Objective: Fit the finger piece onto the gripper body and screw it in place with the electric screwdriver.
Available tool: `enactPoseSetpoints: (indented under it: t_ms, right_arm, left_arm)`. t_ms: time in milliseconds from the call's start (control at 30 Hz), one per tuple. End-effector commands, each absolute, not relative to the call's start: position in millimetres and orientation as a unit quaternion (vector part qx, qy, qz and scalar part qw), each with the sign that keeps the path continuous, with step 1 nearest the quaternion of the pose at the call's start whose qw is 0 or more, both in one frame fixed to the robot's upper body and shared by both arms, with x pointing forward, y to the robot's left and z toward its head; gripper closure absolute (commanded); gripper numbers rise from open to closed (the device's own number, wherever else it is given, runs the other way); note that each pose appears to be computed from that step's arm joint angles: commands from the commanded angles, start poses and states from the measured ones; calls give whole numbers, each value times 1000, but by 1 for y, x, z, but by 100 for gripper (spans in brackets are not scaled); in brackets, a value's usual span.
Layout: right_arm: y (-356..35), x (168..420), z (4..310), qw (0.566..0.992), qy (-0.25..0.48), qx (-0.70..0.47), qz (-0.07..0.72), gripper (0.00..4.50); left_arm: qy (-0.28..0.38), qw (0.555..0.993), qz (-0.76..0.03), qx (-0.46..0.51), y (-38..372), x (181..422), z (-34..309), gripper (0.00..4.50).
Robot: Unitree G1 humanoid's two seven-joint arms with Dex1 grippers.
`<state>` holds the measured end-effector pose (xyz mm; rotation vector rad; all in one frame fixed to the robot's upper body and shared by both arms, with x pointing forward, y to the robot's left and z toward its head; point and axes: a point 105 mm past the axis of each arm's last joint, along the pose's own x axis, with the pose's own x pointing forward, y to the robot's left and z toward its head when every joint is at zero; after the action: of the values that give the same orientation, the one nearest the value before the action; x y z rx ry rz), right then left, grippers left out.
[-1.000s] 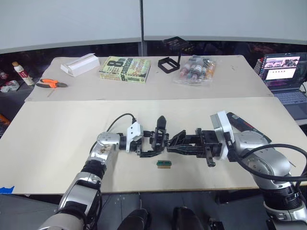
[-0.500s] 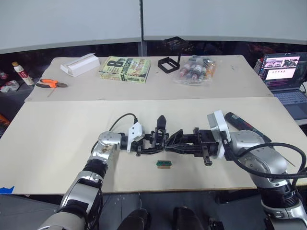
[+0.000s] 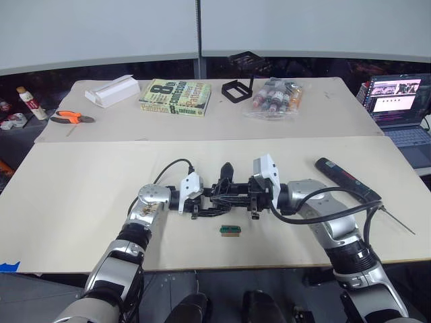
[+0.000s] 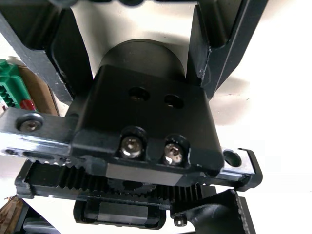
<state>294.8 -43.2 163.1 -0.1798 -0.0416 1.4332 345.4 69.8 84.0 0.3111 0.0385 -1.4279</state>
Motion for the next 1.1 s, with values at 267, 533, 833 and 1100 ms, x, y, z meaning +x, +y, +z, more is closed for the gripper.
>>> enactPoseSetpoints:
  t_ms: [267,533,833,1100]
  right_arm:
    - [-47,303,147,761,-6,-114,638,407]
    - [-50,300,142,756,7,-116,645,407]
    - [-50,297,138,748,45,-121,652,407]
    - [-50,304,137,761,63,-135,632,407]
  left_arm:
    - [9,744,-647,167,70,348,89,222]
    - [10,745,-646,164,72,347,89,222]
    - [10,742,-649,168,71,346,88,222]
    - [10,739,-652,168,69,343,85,222]
